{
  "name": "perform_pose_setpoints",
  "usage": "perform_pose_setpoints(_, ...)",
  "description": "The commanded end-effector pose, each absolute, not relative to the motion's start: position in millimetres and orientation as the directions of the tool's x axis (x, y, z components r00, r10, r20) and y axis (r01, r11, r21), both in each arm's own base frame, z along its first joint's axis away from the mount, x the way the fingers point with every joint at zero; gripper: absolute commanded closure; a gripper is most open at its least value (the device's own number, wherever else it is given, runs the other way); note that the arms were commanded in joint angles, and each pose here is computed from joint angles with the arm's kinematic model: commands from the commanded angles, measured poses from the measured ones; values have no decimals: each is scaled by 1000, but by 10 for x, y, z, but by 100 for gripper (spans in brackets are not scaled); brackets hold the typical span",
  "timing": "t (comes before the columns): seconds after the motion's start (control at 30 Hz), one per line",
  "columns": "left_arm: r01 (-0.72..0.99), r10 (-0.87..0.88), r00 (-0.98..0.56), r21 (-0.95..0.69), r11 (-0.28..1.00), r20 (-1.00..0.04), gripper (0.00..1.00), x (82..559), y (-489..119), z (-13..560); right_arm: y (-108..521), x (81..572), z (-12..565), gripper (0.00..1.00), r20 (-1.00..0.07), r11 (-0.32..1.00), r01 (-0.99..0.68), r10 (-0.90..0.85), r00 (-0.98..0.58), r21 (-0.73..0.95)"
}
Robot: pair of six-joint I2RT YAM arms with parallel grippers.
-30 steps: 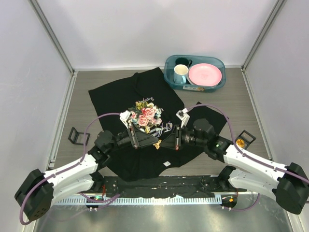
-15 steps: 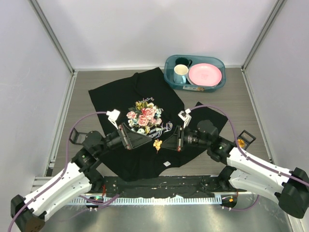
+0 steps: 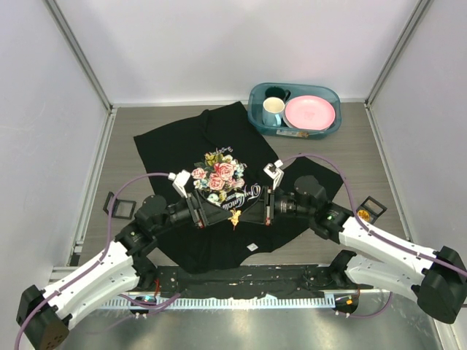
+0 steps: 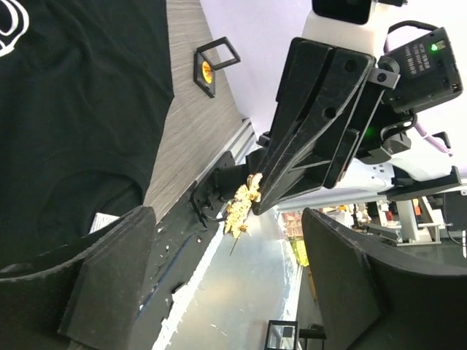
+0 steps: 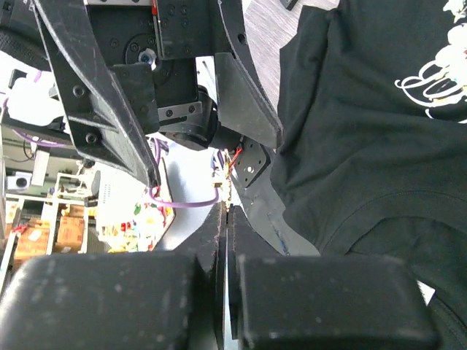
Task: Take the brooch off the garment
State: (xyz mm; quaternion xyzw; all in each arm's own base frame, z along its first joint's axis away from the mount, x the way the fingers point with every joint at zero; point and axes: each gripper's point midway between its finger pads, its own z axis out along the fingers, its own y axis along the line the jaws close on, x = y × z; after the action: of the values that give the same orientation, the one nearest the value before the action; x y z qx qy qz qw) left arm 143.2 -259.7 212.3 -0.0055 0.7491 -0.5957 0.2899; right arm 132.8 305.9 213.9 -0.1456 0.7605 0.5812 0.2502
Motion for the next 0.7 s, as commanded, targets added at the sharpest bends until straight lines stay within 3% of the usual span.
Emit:
perform_pose_setpoints(0.0,438,-358,-797,-874,211,-486,18,1397,-2622,2427,3097,1263,2425,99,-635,194,-618,40,-771,762)
perform_pose_setpoints(0.07,455,-345,-802,-873,177,-488,26,1350,-2642,2446,3109,1245,2459,99,-643,179,-629,28,-766,757)
perform_pose_setpoints(0.37,472,-322,-826,-880,54,-462,43,1231,-2692,2562,3128,1179,2593,99,-666,116,-661,3,-746,741)
perform_pose_setpoints(0.67,485,-311,-828,-875,21,-466,53,1150,-2667,2601,3073,1145,2589,99,-673,107,-670,-3,-739,735)
